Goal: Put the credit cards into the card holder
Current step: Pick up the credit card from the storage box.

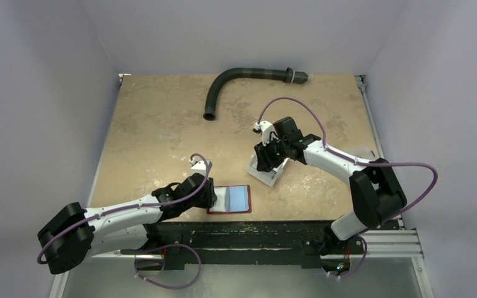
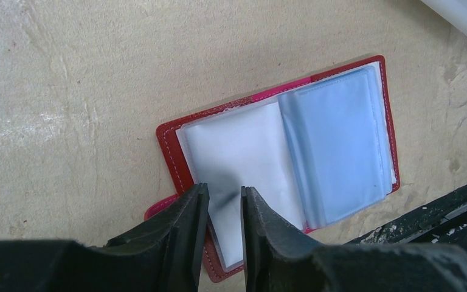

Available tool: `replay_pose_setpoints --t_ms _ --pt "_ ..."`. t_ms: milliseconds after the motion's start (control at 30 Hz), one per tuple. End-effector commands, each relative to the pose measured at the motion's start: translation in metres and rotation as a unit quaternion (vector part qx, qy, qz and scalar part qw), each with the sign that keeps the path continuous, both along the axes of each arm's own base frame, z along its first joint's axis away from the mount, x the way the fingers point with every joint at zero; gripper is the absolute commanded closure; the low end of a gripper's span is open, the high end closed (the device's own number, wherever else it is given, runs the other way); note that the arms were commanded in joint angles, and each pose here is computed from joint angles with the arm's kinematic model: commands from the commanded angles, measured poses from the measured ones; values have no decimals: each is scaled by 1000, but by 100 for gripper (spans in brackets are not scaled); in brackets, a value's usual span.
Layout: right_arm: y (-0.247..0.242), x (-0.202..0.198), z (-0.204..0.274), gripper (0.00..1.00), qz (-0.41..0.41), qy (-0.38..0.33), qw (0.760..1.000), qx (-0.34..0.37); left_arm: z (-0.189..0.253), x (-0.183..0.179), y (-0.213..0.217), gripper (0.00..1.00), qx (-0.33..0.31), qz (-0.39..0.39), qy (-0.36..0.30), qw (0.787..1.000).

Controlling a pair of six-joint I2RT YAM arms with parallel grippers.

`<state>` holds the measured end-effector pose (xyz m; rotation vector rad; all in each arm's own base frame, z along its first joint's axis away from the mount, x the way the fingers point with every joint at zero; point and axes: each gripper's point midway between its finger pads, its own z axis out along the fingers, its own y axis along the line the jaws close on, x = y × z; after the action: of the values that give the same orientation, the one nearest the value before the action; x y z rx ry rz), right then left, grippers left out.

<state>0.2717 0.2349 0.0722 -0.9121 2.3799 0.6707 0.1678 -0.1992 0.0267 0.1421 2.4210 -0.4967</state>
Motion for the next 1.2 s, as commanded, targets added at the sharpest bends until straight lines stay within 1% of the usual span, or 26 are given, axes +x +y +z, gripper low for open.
replay_pose_setpoints --t_ms 0,333,500,633,700,767,833,867,1067,1167 --pt "5 -4 10 56 6 2 1000 21 17 10 -9 69 -18 -5 -23 1000" --pt "6 -6 17 67 4 -4 1000 31 16 10 -8 69 -16 -6 -21 1000" --pt "3 -5 14 75 -1 -3 1000 23 14 9 -8 69 -15 -6 -18 1000" --pt "4 -3 19 78 -4 -11 1000 25 14 8 -8 69 -18 -6 -16 1000" --pt "1 0 19 81 -11 -15 1000 17 15 8 -9 69 -20 -6 -15 1000" --pt "-3 4 18 87 -21 -21 1000 4 18 7 -10 69 -23 -7 -16 1000" --pt "-9 9 16 97 -37 -27 999 -13 20 7 -11 69 -26 -8 -16 999" --pt "-13 12 15 100 -48 -31 998 -21 22 7 -11 68 -28 -9 -17 999" --pt "-46 41 6 100 -135 -85 982 -97 23 6 -12 68 -31 -9 -12 999" --pt "-68 56 4 100 -196 -110 963 -145 23 5 -12 68 -32 -8 -9 999"
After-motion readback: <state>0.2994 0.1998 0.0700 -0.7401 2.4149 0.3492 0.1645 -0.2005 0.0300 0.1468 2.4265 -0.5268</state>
